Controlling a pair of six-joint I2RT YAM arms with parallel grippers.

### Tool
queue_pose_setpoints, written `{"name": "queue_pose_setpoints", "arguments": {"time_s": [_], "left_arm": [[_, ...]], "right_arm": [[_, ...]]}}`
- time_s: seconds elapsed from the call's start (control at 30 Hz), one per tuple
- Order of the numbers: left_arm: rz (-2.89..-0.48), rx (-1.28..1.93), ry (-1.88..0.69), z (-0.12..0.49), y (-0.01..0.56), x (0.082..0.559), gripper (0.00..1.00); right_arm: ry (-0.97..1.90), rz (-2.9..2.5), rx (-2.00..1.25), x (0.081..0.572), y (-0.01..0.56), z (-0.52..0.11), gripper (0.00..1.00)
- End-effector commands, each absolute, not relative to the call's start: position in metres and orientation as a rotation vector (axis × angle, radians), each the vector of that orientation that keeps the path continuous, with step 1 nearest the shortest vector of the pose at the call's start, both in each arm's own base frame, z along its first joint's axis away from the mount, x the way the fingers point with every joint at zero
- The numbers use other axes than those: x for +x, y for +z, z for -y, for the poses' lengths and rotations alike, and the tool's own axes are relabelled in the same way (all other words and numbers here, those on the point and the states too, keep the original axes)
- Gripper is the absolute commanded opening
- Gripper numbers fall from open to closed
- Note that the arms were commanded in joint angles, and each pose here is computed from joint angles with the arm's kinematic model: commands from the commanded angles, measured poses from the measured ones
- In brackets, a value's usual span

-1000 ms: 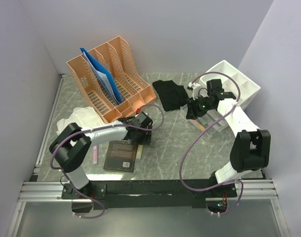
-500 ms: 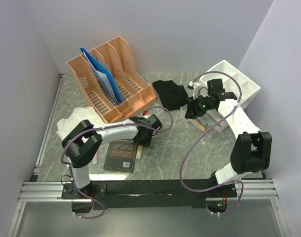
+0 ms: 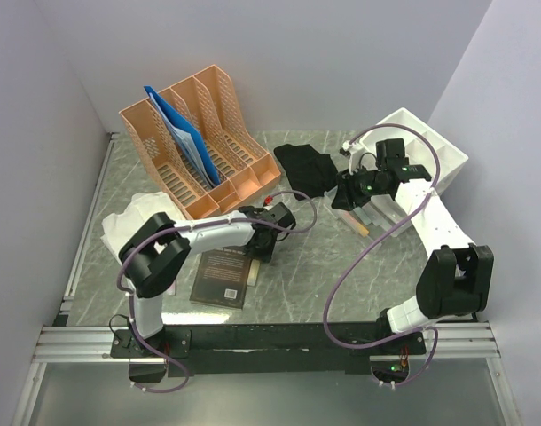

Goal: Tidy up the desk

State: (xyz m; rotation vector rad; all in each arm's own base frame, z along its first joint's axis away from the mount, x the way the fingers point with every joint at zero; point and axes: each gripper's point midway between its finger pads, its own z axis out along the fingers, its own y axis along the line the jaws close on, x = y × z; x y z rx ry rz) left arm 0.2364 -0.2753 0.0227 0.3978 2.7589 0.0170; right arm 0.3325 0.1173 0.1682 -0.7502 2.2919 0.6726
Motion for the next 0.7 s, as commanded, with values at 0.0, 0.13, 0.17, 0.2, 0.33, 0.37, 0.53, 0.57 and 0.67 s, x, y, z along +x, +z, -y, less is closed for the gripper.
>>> {"name": "queue_pose_setpoints", "arguments": {"time_s": [0.0, 0.13, 0.17, 0.2, 0.33, 0.37, 0.53, 0.57, 0.67], "left_arm": [[-2.789, 0.428, -0.234, 0.323, 0.001, 0.231, 0.39], [-2.782, 0.423, -0.219, 0.322, 0.003, 0.232, 0.44], [-2.780, 0.420, -0.214, 0.321, 0.003, 0.232, 0.46], [-2.776, 0.418, -0.208, 0.320, 0.004, 0.233, 0.47], [-2.747, 0.409, -0.212, 0.321, 0.012, 0.237, 0.48], [-2.726, 0.407, -0.237, 0.325, 0.019, 0.240, 0.47], [-2.677, 0.400, -0.286, 0.332, 0.034, 0.246, 0.46], [-2.675, 0.404, -0.286, 0.333, 0.034, 0.246, 0.46], [-2.665, 0.406, -0.290, 0.334, 0.037, 0.246, 0.47]], "right_arm": [[0.662, -2.200, -0.767, 0.336, 0.198, -0.122, 0.48], [0.661, -2.201, -0.768, 0.336, 0.197, -0.122, 0.48], [0.660, -2.203, -0.767, 0.336, 0.196, -0.122, 0.48], [0.663, -2.202, -0.769, 0.335, 0.196, -0.122, 0.48], [0.659, -2.201, -0.769, 0.336, 0.197, -0.122, 0.48], [0.663, -2.205, -0.770, 0.336, 0.196, -0.122, 0.48], [0.661, -2.207, -0.774, 0.336, 0.196, -0.122, 0.48], [0.661, -2.207, -0.773, 0.336, 0.196, -0.121, 0.48], [0.658, -2.207, -0.772, 0.337, 0.197, -0.121, 0.48]]}}
